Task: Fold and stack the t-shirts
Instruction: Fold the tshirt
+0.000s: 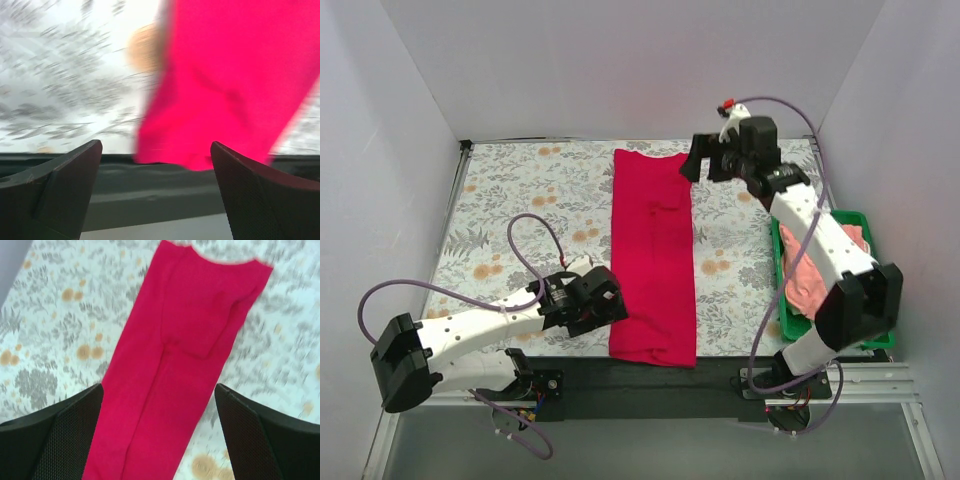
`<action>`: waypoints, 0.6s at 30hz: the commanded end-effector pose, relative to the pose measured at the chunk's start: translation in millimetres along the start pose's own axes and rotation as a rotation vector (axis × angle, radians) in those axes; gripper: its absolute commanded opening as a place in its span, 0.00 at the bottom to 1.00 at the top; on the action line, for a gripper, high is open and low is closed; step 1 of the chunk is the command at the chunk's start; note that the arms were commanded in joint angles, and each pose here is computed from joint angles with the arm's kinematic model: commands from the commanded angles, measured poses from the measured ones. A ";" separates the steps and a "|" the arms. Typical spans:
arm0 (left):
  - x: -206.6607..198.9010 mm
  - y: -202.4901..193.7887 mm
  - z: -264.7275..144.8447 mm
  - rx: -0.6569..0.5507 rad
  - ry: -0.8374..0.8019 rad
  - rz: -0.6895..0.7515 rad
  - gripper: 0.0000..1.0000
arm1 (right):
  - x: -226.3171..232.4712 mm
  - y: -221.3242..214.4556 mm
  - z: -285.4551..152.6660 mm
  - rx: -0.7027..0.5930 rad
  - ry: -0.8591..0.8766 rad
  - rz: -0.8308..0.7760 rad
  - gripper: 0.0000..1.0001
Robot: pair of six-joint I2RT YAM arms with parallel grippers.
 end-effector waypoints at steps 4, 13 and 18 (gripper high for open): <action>35.8 -39.9 14.2 0.176 -0.004 0.007 0.79 | 9.8 -184.4 -49.1 0.310 -0.130 0.086 0.98; 20.7 -54.1 11.1 0.257 -0.187 0.079 0.72 | 30.2 -254.5 -116.9 0.355 -0.154 0.176 0.98; 17.7 -54.1 16.2 0.260 -0.168 0.114 0.68 | 55.5 -304.6 -140.8 0.496 -0.049 0.201 0.98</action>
Point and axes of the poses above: each gripper's point midway between its finger pads, its own z axis out along the fingers, its own x axis along the line the jaws close on, y = z × x, the point moved 4 cm from there along -z, back along the fingers
